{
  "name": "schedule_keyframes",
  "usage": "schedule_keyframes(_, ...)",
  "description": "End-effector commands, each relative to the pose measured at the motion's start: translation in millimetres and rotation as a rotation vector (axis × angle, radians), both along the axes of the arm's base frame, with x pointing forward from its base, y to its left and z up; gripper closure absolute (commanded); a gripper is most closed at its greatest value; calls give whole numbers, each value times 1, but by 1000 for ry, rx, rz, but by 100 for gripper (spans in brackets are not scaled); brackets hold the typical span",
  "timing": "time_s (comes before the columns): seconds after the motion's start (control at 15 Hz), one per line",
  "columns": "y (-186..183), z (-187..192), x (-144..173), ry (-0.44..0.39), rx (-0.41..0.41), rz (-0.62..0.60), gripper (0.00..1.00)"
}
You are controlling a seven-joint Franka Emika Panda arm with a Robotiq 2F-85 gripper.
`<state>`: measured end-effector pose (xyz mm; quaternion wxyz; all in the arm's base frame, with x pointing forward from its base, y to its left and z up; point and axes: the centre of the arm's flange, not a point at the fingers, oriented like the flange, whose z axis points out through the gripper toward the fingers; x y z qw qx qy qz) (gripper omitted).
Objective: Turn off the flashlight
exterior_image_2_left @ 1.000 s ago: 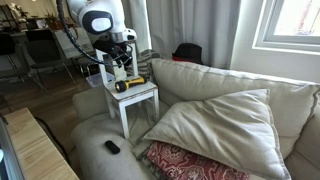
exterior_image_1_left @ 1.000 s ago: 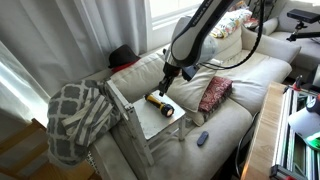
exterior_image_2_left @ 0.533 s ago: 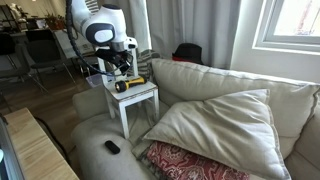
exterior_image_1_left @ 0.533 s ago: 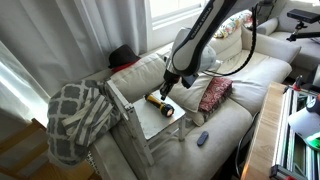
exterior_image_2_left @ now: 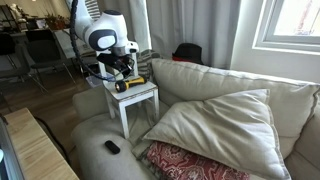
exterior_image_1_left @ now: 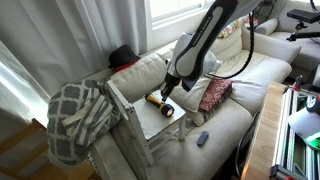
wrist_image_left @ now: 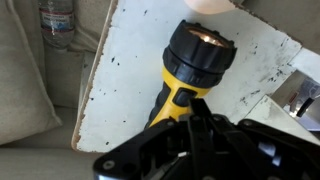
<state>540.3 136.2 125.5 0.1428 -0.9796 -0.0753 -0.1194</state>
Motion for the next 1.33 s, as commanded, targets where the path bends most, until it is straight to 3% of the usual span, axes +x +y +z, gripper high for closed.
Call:
schedule_keyframes(0.0,0,-14,3,-13,7,-24,100)
schedule_keyframes(1.27,1,-32,6,16,-16,-47,100)
